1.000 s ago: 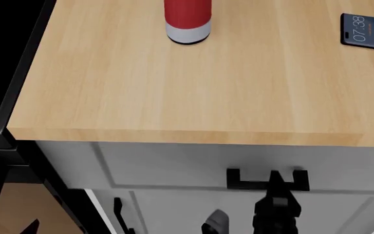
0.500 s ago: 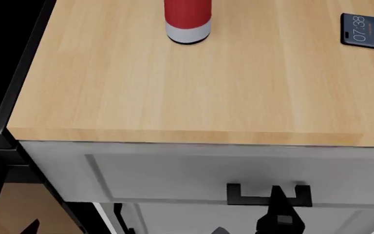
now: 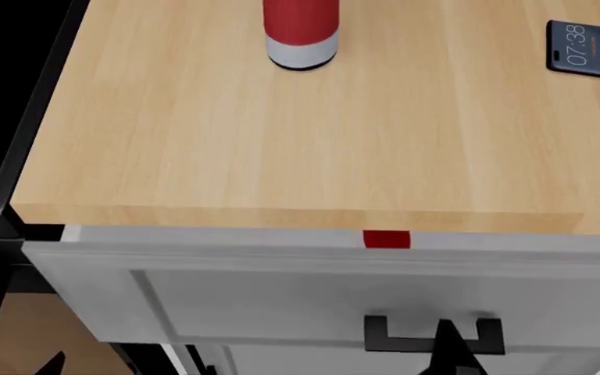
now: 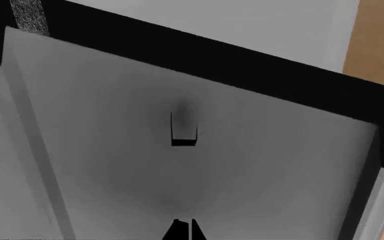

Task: Open the right drawer.

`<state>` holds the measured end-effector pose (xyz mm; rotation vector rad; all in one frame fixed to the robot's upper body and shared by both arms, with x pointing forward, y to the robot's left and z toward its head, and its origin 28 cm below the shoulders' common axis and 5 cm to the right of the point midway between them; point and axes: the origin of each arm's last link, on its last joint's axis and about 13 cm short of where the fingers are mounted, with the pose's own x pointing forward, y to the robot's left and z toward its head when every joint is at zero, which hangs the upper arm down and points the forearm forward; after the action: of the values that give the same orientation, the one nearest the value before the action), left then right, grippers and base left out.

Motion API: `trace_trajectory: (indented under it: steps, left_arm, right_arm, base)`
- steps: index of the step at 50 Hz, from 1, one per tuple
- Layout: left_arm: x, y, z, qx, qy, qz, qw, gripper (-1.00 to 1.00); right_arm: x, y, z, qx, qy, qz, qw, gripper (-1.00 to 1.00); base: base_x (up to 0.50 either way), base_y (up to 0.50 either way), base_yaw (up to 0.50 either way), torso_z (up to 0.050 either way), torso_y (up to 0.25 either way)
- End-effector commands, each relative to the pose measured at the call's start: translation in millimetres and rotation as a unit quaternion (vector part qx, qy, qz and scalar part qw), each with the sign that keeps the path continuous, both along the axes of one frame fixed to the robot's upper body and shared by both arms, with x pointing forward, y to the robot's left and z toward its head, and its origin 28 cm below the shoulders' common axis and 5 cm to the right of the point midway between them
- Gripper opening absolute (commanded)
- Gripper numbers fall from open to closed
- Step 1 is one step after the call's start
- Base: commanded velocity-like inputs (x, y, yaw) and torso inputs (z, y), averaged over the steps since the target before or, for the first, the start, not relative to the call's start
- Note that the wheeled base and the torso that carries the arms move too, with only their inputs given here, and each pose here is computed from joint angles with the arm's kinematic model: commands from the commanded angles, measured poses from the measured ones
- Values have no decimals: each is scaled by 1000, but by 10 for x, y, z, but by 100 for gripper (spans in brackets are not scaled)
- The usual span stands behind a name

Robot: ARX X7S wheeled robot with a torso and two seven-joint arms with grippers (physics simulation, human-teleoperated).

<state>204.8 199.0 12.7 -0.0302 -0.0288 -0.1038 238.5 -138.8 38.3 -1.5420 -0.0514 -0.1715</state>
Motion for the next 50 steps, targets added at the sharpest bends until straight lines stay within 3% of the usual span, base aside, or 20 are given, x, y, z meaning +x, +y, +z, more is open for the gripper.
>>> trace_trajectory:
  steps: [1, 50]
  left_arm:
    - [0, -1, 0, 0, 0, 0, 1000, 100]
    - [1, 1, 0, 0, 0, 0, 1000, 100]
  right_arm:
    - [-52, 115, 93, -21, -50, 27, 998, -100]
    - [-49, 116, 65, -27, -46, 24, 998, -100]
  base:
    - [0, 0, 4, 0, 0]
    - [-158, 0, 0, 0, 1]
